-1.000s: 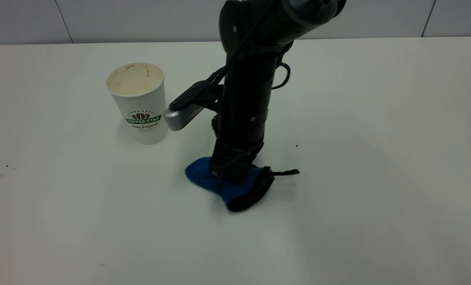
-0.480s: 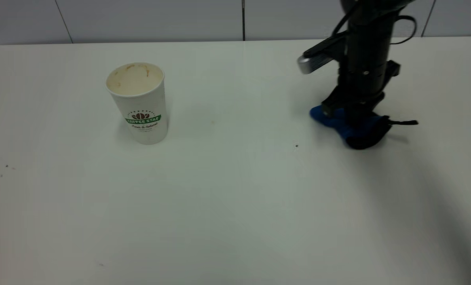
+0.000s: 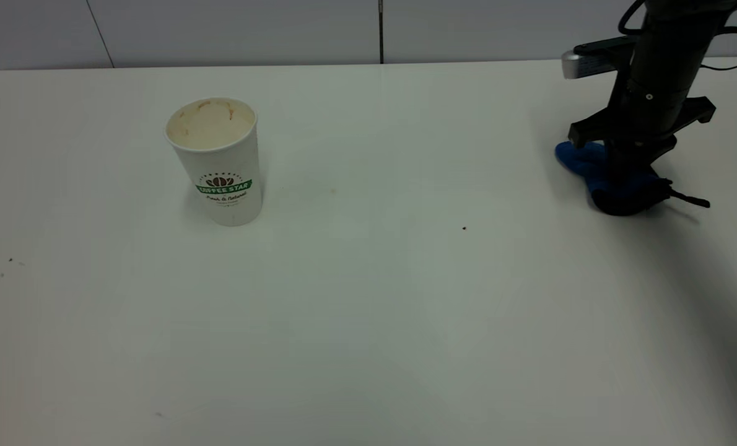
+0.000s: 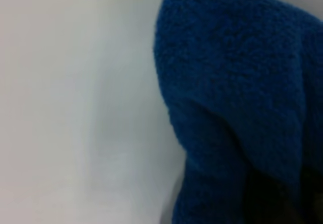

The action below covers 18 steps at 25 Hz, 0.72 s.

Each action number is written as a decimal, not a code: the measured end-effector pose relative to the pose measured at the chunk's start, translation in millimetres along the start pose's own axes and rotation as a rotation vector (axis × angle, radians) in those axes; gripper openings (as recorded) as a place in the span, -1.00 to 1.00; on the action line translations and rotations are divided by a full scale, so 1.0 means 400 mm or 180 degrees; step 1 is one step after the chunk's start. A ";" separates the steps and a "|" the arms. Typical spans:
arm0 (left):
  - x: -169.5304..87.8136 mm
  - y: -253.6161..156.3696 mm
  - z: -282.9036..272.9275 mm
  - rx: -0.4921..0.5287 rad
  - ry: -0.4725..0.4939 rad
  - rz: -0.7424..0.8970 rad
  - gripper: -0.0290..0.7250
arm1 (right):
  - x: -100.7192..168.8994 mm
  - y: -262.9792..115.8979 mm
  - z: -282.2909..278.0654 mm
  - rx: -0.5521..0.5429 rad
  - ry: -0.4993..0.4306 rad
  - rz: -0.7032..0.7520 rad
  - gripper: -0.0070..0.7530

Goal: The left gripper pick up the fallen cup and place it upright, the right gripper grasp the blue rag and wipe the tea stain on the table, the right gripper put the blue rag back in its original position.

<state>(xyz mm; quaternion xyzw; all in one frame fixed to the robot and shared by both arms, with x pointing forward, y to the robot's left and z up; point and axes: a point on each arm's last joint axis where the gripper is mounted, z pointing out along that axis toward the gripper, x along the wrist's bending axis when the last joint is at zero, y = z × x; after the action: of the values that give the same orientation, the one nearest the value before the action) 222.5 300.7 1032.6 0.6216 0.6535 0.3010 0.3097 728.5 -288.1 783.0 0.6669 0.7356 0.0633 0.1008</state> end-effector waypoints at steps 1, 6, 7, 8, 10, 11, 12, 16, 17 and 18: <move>0.000 0.000 0.000 0.0000 0.0000 0.0000 0.47 | -0.008 0.000 0.000 -0.0015 0.0004 0.0034 -0.36; 0.000 0.000 0.000 0.0000 0.0000 0.0000 0.47 | -0.004 0.006 -0.019 -0.0031 0.0068 0.0119 0.34; 0.000 0.000 0.000 0.0000 0.0000 0.0000 0.47 | 0.004 0.013 -0.039 -0.0040 0.0085 0.0117 0.43; 0.000 0.000 0.000 0.0000 0.0000 0.0000 0.47 | 0.014 0.019 -0.064 -0.0041 0.0101 0.0104 0.51; 0.000 0.000 0.000 0.0000 0.0000 0.0000 0.47 | 0.033 0.042 -0.152 -0.0102 0.0123 0.0063 0.58; 0.000 0.000 0.000 0.0000 0.0000 0.0000 0.47 | 0.045 0.051 -0.208 -0.0130 0.0132 0.0029 0.58; 0.000 0.000 0.000 0.0000 0.0000 0.0000 0.47 | 0.055 0.057 -0.259 -0.0137 0.0139 -0.0004 0.57; 0.000 0.000 0.000 0.0000 0.0000 0.0000 0.47 | 0.103 0.044 -0.510 -0.0304 0.0147 -0.0205 0.46; 0.000 0.000 0.000 0.0000 0.0000 0.0000 0.47 | 0.113 0.027 -0.568 -0.0360 0.0140 -0.0255 0.44; 0.000 0.000 0.000 0.0000 0.0000 0.0000 0.47 | 0.122 0.004 -0.620 -0.0396 0.0138 -0.0301 0.43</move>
<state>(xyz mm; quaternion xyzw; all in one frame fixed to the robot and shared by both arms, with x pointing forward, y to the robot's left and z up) 222.5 300.7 1032.6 0.6216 0.6535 0.3010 0.3097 668.1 -229.2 1021.4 0.6223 0.7629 0.1185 0.1290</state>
